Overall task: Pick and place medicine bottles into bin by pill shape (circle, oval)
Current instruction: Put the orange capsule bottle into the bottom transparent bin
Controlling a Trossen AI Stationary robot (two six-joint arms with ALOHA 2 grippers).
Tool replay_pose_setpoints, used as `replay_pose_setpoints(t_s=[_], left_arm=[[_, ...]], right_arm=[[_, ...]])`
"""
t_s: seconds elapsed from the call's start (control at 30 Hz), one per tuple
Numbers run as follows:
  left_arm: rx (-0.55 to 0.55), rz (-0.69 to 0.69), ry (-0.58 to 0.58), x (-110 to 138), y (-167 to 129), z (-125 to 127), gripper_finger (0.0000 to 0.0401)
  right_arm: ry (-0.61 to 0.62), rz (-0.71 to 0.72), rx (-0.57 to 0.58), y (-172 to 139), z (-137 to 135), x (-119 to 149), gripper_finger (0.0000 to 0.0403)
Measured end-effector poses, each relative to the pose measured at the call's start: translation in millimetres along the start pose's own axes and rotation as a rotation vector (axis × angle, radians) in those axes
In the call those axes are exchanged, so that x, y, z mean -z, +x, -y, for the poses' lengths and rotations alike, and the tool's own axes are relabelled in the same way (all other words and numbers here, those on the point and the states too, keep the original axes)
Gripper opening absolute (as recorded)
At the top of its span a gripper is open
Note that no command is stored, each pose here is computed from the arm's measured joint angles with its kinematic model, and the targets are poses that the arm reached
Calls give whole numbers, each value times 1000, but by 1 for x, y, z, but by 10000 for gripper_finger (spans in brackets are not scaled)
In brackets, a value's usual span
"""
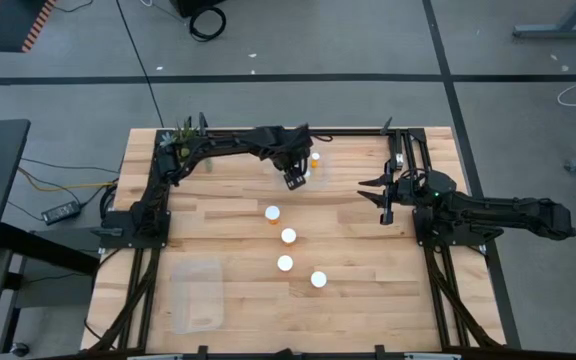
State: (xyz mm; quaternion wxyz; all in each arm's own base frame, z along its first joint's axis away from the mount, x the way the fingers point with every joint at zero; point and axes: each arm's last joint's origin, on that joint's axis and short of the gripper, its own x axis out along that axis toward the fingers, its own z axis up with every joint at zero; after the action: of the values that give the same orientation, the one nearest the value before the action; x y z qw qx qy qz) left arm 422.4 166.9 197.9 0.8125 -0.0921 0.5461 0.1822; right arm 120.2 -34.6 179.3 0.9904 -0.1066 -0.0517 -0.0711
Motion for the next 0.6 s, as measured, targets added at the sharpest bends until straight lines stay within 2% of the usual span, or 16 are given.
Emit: replay_pose_setpoints(t_s=[0.13,0.33,0.47,0.6], left_arm=[[-11,-16,19,-3,-8,3,229],[-76,-5,138,-12,-27,16,222],[-61,0,235,-16,-42,41,213],[-23,-71,334,-4,-48,75,205]], right_arm=[[0,0,0,0,0,0,115],[0,-1,0,0,0,0,115],[0,-1,0,0,0,0,115],[0,0,0,0,0,0,115]])
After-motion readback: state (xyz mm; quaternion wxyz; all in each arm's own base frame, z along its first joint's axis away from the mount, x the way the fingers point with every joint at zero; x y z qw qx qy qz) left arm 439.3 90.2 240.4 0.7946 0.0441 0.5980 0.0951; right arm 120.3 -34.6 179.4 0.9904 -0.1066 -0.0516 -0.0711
